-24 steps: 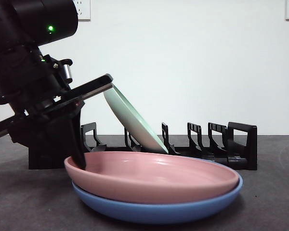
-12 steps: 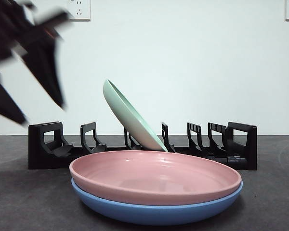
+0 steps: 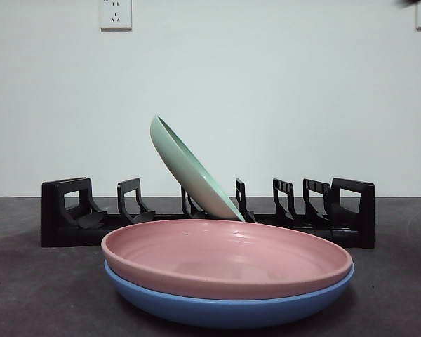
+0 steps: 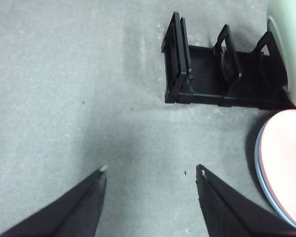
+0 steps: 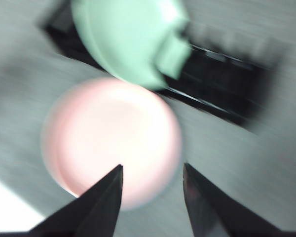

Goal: Place the plate

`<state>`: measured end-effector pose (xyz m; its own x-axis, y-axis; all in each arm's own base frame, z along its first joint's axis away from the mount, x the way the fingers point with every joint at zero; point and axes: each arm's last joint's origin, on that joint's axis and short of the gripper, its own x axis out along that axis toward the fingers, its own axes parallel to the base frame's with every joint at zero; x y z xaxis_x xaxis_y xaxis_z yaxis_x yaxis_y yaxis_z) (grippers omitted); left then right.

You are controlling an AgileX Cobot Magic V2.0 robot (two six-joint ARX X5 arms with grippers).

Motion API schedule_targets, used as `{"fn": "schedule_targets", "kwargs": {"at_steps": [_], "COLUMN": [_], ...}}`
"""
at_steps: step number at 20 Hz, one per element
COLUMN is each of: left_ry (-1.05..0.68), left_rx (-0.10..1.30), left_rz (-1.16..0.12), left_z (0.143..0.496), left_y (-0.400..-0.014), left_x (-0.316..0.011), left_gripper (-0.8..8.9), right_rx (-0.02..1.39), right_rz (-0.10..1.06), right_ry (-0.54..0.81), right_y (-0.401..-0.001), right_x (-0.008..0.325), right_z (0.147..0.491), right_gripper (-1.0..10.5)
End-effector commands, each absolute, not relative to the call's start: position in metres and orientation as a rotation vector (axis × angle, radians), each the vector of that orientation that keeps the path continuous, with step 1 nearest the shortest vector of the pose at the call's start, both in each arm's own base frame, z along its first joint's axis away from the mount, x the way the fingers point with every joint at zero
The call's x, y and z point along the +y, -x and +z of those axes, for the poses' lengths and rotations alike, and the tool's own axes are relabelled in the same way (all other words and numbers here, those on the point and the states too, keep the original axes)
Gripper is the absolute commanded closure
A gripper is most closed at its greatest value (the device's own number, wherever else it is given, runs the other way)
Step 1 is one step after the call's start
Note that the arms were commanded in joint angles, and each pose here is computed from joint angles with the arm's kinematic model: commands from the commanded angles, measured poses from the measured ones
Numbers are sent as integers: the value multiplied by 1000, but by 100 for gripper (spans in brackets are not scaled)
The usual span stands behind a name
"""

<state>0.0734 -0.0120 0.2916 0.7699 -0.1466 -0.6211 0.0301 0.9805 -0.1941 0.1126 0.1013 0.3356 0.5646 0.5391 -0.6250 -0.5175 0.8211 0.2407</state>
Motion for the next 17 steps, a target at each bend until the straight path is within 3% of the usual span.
{"fn": "schedule_targets", "kwargs": {"at_steps": [1,4,8,17], "left_ry": [189,205,224,233], "left_rx": [667,659,661,665], "left_rz": [-98,-95,-88,-85], "left_z": [296,297,297,297], "left_y": [-73,-74,-74,-74], "left_x": [-12,-12,-12,-12], "left_gripper": [523,523,523,523], "right_rx": [765,832,863,857], "right_rz": [727,820,831,834], "right_ry": [-74,-80,-12,42], "right_y": [-143,-192,-247,-305], "right_x": [135,183,231,276], "right_z": [334,323,315,299], "right_gripper": [752,752,742,726]}}
